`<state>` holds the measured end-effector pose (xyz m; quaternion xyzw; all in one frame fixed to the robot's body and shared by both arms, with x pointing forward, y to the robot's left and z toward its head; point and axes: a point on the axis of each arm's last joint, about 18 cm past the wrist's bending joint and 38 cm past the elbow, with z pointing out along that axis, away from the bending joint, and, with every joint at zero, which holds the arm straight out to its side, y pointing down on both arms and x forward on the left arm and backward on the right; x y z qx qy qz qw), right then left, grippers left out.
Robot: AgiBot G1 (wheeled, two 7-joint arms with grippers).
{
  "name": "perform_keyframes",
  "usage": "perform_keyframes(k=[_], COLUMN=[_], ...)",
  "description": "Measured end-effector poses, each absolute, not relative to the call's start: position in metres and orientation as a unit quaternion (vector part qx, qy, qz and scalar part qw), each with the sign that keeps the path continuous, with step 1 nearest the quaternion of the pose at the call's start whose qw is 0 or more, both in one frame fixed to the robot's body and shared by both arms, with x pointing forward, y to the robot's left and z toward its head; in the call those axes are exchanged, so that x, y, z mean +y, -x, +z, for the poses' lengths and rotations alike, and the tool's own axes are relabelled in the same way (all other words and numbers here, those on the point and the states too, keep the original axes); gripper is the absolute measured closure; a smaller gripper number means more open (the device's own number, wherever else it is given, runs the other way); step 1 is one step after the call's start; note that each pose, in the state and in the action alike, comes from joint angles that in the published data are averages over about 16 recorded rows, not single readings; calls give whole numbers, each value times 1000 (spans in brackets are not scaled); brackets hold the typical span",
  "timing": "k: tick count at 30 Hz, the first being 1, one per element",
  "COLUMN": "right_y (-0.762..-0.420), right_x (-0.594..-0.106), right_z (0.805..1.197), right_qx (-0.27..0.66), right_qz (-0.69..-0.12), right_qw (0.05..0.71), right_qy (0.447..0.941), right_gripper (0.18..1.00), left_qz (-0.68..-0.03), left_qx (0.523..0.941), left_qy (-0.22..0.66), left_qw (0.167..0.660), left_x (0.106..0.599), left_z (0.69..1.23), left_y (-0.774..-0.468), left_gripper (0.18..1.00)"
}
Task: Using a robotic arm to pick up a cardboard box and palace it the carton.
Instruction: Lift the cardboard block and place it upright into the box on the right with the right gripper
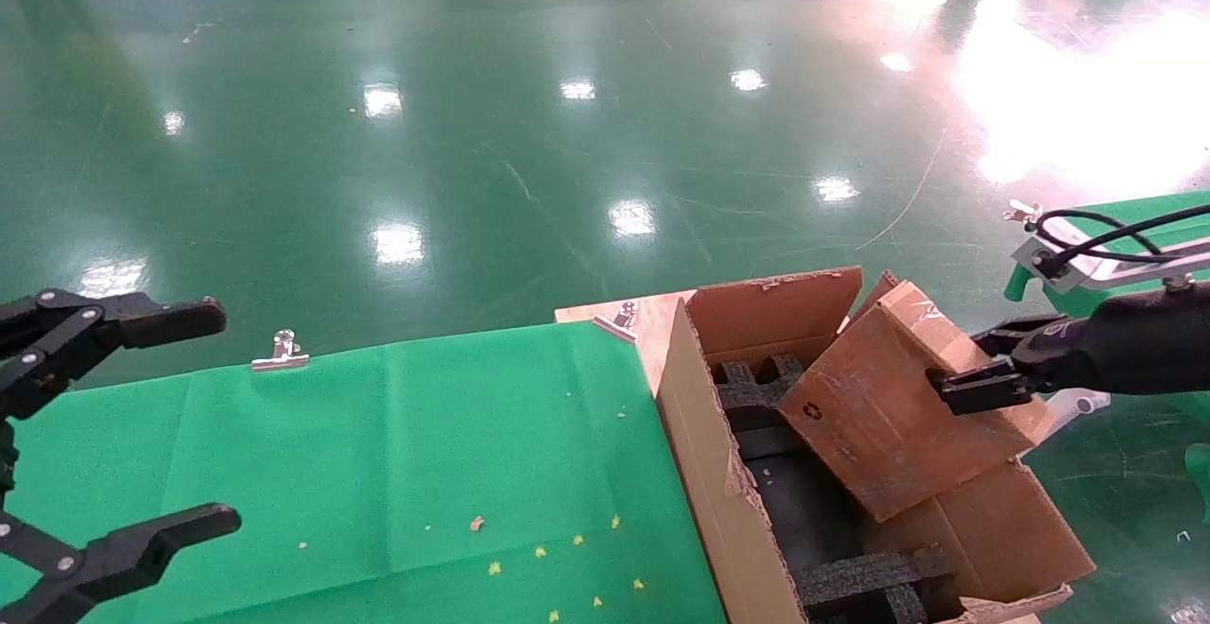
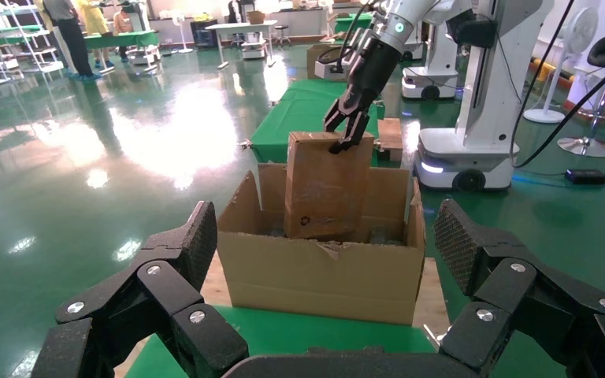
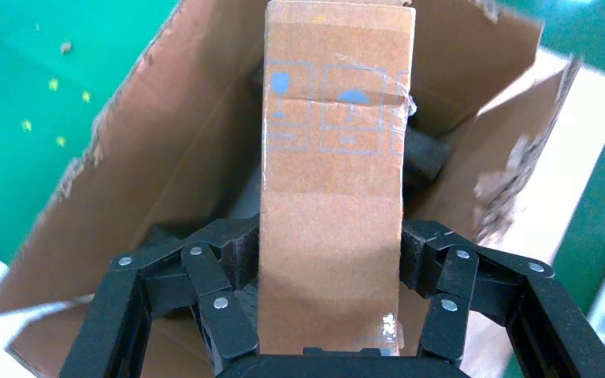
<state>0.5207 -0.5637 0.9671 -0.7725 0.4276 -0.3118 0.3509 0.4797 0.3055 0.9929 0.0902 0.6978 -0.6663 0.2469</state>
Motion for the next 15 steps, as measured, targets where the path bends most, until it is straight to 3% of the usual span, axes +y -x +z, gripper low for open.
perform_keyframes(k=[15], right_y=[-538], right_x=[-572], right_z=[952], right_qx=[546], right_qz=[-294], right_qw=[319], right_qy=[717], right_gripper=[871], left_qz=[-666], left_qx=[698], left_qy=[-90], left_qw=[247], left_x=[306], left_z=[993], left_y=[-480], left_gripper=[184])
